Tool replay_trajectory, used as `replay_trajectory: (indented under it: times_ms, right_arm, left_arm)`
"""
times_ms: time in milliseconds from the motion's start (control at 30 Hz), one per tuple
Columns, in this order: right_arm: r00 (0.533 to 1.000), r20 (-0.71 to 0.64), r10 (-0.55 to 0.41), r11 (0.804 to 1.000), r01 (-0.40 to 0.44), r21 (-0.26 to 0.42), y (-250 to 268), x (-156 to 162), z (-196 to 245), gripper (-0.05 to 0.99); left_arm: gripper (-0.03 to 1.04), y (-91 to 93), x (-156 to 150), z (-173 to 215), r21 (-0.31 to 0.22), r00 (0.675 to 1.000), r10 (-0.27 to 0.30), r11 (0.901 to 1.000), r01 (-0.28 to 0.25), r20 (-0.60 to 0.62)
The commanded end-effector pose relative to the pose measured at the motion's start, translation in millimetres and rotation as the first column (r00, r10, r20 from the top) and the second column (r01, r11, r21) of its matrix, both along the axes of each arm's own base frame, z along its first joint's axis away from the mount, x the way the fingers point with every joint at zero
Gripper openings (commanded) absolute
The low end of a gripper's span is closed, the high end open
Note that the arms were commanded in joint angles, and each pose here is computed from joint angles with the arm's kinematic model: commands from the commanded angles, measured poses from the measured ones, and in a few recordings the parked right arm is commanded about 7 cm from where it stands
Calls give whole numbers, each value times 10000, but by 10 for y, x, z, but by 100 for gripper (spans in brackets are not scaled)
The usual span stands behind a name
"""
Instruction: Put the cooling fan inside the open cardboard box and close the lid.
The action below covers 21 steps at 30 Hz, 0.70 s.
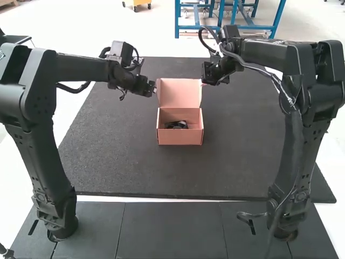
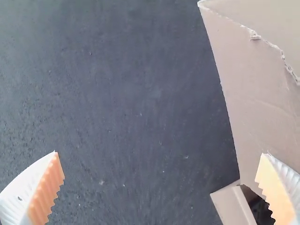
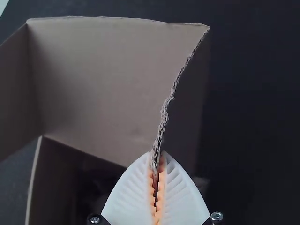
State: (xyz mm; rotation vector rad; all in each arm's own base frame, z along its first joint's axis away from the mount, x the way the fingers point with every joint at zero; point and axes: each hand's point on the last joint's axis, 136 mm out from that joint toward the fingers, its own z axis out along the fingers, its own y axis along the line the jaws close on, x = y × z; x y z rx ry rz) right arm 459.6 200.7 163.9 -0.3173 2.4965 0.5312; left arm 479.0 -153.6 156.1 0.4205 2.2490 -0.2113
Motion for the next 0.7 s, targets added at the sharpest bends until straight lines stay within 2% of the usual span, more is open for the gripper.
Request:
replay_trajectory:
  times_ms: [0, 400, 667]
  right_arm:
    - [9984, -242, 510, 9987, -510, 28, 140, -152, 9, -2]
    - [9977, -390, 563, 9984, -564, -35, 125, -236, 51, -2]
    - [9905, -1034, 902, 9943, -955, -472, 38, -404, -59, -2]
  left_arm:
    - [97, -83, -13, 415, -363, 9966, -164, 9992, 194, 805]
    - [97, -322, -186, 405, -372, 9952, -752, 9963, 776, 626]
    - [97, -435, -274, 390, -382, 9936, -999, 9941, 1019, 523]
